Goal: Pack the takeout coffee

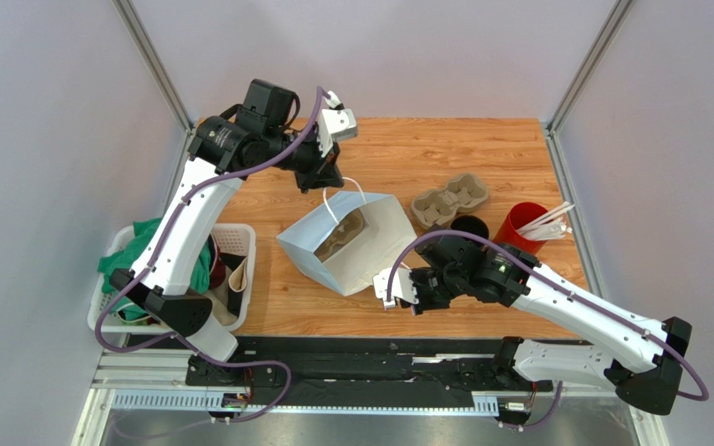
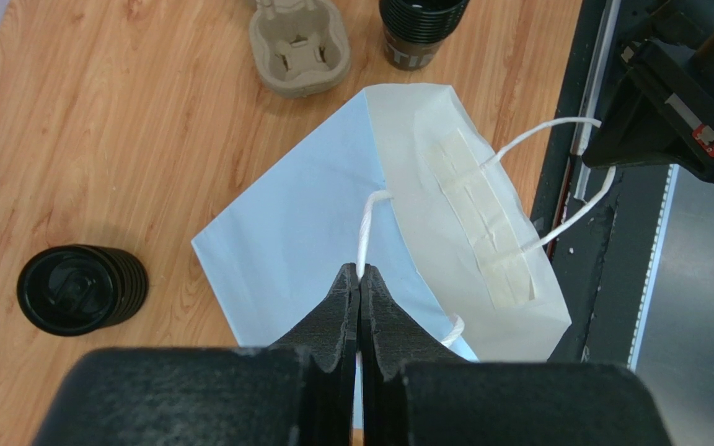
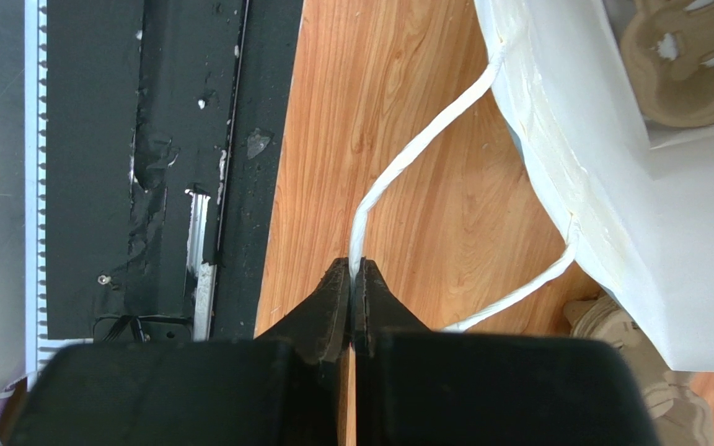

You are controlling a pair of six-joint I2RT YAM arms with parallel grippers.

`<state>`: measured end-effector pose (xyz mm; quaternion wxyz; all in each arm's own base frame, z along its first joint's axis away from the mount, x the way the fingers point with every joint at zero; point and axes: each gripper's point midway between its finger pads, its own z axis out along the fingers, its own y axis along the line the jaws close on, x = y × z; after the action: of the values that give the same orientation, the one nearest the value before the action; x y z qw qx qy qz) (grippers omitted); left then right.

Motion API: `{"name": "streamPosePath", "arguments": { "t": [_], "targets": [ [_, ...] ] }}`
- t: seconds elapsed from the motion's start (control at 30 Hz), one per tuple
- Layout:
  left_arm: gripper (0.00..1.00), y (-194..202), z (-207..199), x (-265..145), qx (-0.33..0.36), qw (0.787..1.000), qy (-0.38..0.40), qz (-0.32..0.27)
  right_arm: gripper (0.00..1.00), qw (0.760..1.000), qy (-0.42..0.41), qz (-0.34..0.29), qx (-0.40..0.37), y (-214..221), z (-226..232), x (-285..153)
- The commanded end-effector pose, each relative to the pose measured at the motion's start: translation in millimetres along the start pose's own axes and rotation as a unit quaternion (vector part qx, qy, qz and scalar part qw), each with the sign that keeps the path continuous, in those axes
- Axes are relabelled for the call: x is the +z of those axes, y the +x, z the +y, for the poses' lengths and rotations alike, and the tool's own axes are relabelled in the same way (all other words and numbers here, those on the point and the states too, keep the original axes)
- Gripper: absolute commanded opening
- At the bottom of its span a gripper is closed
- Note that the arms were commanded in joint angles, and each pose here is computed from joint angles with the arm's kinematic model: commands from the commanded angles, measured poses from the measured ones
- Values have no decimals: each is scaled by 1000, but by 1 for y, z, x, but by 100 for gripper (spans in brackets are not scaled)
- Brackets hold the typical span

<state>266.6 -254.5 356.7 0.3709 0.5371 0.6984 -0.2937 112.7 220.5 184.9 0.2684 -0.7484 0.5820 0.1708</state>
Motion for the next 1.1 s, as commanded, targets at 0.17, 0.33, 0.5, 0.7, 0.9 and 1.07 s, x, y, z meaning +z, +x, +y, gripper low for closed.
{"name": "streamPosePath", "arguments": {
  "t": [0.17,0.33,0.5,0.7,0.9,1.07],
  "targets": [
    [0,-6,16,-6,10,998,-56,-7,0,997,78,-16,7,-15,-32,-3],
    [0,-18,30,-15,9,995,-100,-22,6,989,146,-24,9,-33,-63,-24],
    [0,-25,46,-24,10,989,-144,-27,31,979,197,-38,13,-56,-90,-45],
    [0,-25,53,-35,-1,987,-160,-33,70,964,262,-47,19,-76,-119,-77],
    [0,-19,65,-47,-14,981,-189,-32,83,953,299,-48,30,-81,-137,-87],
    [0,-6,86,-60,-39,972,-229,-31,86,939,336,-57,47,-84,-152,-105]
  ]
}}
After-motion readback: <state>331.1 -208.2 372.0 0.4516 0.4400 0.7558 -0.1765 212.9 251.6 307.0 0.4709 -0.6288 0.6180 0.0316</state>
